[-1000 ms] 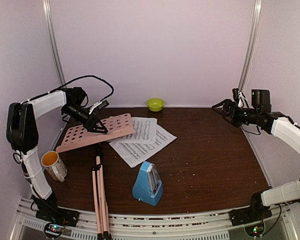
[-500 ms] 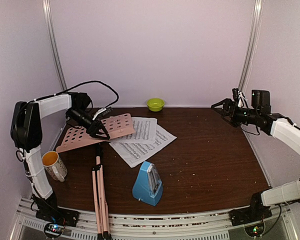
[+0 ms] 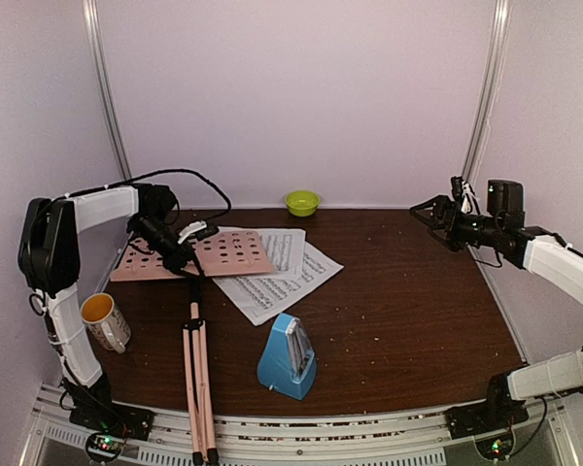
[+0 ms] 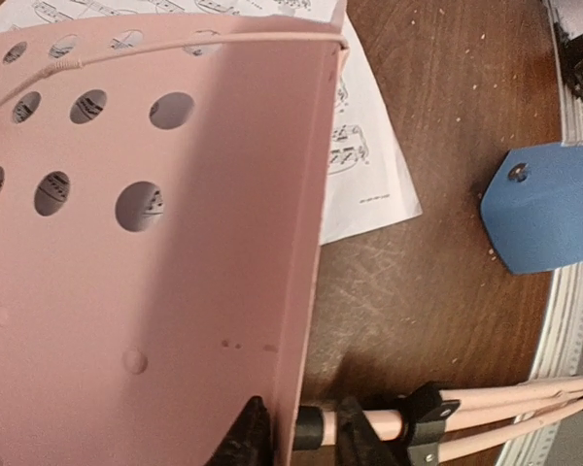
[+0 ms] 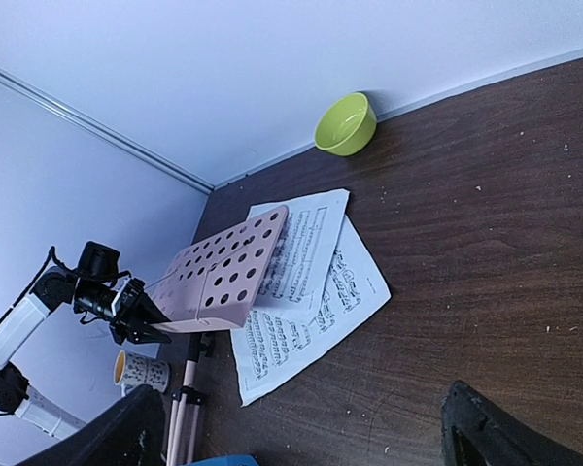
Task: Set up the instrument practice props
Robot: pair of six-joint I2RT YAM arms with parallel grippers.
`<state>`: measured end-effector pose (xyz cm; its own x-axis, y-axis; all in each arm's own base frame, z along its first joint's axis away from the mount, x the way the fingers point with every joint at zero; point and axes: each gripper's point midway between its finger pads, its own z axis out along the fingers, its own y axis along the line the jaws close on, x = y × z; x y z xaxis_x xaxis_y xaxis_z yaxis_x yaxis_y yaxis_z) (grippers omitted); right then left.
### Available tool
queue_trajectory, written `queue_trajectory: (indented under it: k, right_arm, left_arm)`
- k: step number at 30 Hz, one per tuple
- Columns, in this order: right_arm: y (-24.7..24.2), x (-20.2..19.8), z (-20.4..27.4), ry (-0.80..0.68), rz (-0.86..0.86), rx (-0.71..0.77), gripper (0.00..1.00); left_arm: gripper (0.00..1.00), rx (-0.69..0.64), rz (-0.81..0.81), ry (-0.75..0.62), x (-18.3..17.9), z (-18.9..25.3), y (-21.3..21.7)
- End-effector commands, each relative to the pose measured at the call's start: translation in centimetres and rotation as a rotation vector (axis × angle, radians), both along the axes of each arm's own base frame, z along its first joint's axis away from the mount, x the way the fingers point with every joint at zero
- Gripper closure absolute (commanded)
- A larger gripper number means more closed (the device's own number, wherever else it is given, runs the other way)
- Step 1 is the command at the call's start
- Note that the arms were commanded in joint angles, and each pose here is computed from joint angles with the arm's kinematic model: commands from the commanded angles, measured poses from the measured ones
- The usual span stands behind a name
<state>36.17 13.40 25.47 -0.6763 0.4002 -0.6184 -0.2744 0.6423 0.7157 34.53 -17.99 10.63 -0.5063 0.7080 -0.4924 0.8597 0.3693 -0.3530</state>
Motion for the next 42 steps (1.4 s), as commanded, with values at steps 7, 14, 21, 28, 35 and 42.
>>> queue_trajectory:
  k: [7,14,21,28,35,42]
  right_arm:
    - [0.3,0.4,1.0,-0.039,0.015,0.052,0.00]
    - [0.3,0.2,1.8,-0.063,0.008,0.060,0.00]
    - [0.8,0.2,2.1,-0.073,0.007,0.076,0.00]
    - [2.2,0.0,2.6,-0.092,0.017,0.069,0.00]
    - [4.9,-0.4,4.1,-0.144,0.047,0.089,0.00]
    - [9.1,-0.1,7.1,-0.232,0.146,0.145,0.00]
  left_arm:
    - [0.96,0.101,0.005,-0.334,3.1,8.3,1.5]
    - [1.00,0.143,0.047,-0.657,4.0,17.3,2.2]
    - [1.00,0.281,0.018,-0.907,3.5,23.2,2.3]
    - [1.00,0.423,0.009,-1.207,2.7,31.1,2.6]
    - [1.00,0.460,0.025,-1.503,1.4,39.4,0.7]
    - [1.00,0.378,0.049,-1.771,-0.3,45.6,-2.0]
